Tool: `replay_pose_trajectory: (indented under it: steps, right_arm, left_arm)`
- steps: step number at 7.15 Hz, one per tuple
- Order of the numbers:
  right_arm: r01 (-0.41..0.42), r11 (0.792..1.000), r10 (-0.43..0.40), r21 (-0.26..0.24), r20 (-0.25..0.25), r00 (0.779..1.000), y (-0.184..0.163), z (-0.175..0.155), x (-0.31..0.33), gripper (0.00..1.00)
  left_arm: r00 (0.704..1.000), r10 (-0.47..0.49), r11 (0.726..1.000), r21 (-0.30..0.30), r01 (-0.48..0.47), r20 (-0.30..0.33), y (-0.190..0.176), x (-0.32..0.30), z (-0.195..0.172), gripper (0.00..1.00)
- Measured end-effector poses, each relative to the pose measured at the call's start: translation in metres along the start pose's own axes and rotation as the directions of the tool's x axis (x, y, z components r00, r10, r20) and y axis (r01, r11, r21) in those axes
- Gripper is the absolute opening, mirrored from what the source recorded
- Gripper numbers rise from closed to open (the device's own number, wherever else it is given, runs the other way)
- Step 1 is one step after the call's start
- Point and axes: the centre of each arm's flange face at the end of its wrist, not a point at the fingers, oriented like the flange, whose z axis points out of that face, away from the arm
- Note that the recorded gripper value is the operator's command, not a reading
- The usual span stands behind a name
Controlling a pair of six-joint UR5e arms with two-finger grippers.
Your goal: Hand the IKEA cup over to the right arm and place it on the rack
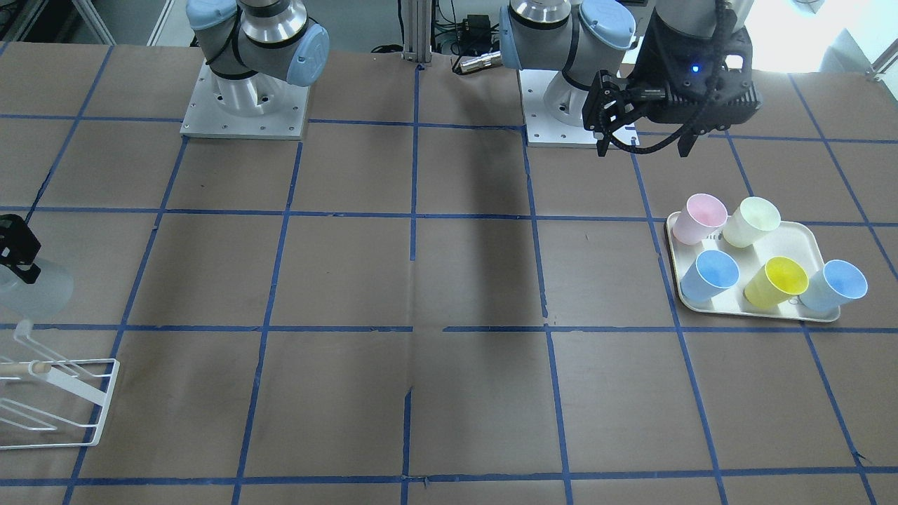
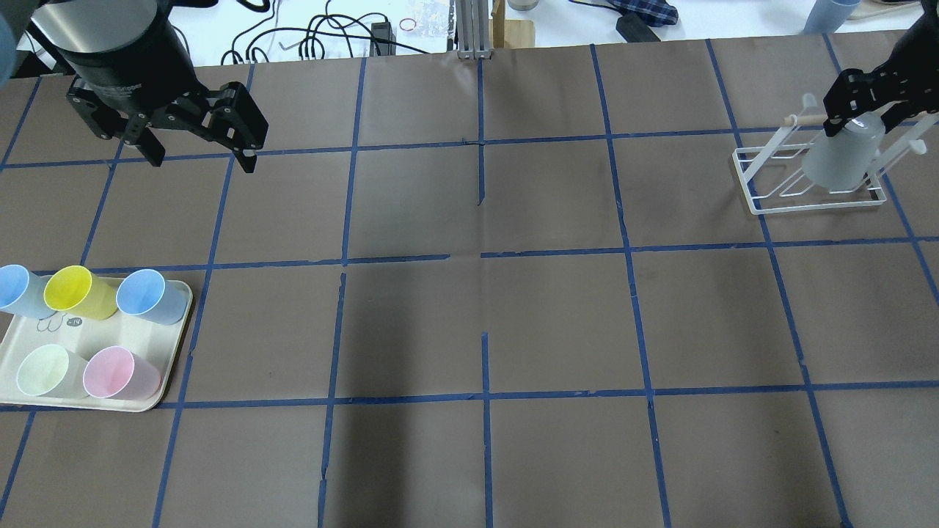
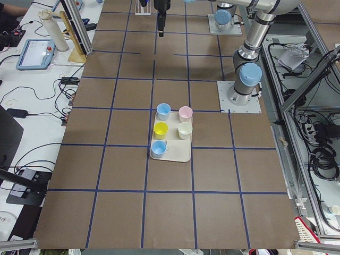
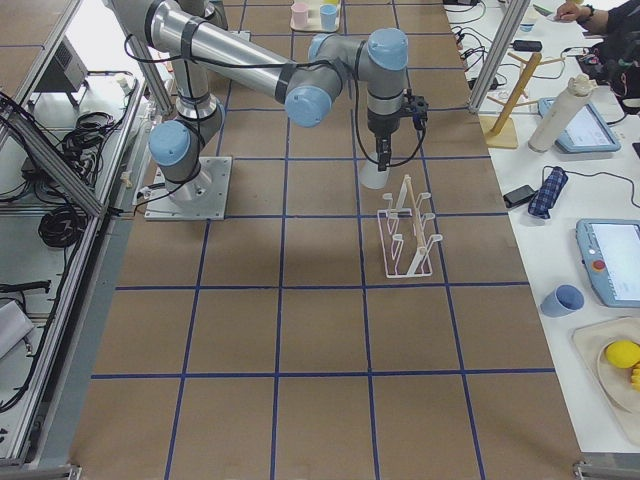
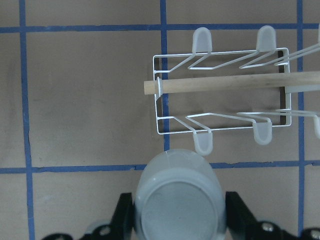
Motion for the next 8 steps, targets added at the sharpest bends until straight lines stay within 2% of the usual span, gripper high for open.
replay_pose_trajectory:
  steps: [3,6,8]
  right_arm:
    - [0.006,1.000,-0.006,0.009,-0.006,1.000,-0.008,0.016,0.005,0.39]
    - [0.007,1.000,-0.007,0.012,-0.007,1.000,-0.015,0.029,0.009,0.40]
    - [0.007,1.000,-0.007,0.008,-0.005,1.000,-0.018,0.036,0.010,0.42]
  left_arm:
    - [0.998,-0.058,0.997,0.042,0.058,-0.002,-0.005,-0.013,0.008,1.00]
    - [0.998,-0.061,0.998,0.016,0.061,-0.007,0.005,-0.017,0.009,1.00]
    - [0.997,-0.057,0.998,0.009,0.057,-0.048,0.006,-0.013,0.012,1.00]
